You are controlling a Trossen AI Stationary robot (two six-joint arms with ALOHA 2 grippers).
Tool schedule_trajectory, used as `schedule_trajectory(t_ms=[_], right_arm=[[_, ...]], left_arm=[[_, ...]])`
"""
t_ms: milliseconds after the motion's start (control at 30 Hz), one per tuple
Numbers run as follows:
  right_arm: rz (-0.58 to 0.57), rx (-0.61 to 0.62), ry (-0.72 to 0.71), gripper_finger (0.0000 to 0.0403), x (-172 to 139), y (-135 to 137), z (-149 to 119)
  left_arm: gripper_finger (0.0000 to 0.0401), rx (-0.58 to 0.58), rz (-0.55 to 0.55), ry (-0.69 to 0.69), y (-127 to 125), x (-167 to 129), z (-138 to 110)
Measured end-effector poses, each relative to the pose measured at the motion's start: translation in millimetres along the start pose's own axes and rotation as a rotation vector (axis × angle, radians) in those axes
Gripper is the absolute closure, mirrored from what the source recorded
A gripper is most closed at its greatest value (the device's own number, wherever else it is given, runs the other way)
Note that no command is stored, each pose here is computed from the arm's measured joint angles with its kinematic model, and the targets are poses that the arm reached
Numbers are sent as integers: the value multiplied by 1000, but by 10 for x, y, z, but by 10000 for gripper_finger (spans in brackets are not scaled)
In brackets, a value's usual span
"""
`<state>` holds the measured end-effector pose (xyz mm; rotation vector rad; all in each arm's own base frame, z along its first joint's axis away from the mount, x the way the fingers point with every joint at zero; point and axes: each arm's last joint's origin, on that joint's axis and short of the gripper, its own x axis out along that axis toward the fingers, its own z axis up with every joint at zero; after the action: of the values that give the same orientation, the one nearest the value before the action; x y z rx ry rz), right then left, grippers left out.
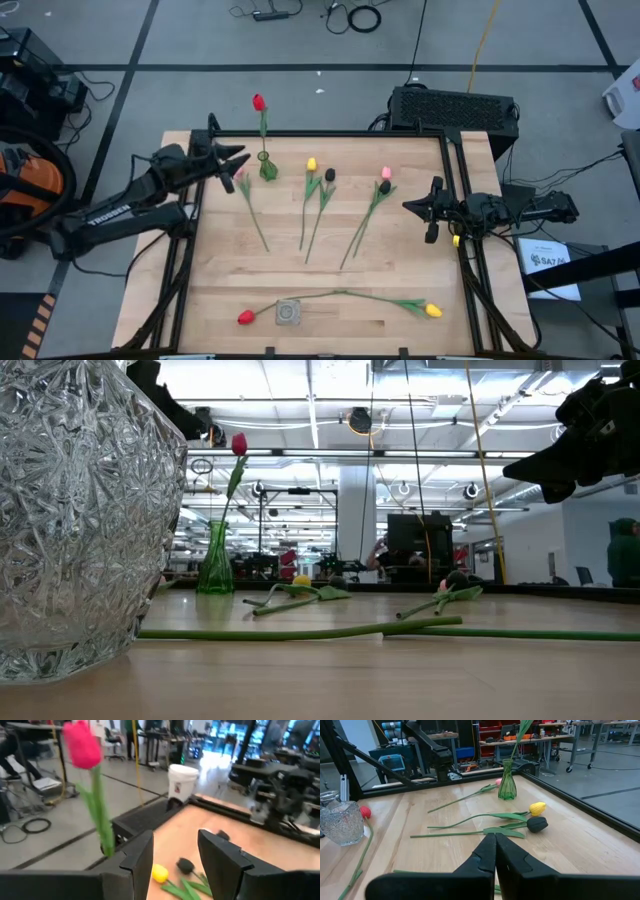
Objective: Sort flowers into vase by color
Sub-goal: Put the top yellow flower into the transparent vase
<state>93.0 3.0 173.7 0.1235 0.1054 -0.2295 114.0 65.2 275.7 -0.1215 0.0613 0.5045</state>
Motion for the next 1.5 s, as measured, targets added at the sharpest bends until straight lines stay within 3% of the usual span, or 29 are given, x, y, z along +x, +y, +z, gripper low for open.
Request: schedule_trajectory(t_ms=[233,567,833,1167,1500], right_arm=[[0,0,0,403,0,0,0],[0,0,0,403,0,0,0],[0,0,0,403,0,0,0],[0,0,-1,403,0,0,0],[0,0,0,403,0,0,0]], left_arm=[[239,-35,41,16,-296,55,202],[239,-157,85,194,-763,397,-33],[240,-190,19,256,-1118,479,-66],[284,-177,27,203,-1397,502,117],[304,-322,18,155,-1603,748,142]])
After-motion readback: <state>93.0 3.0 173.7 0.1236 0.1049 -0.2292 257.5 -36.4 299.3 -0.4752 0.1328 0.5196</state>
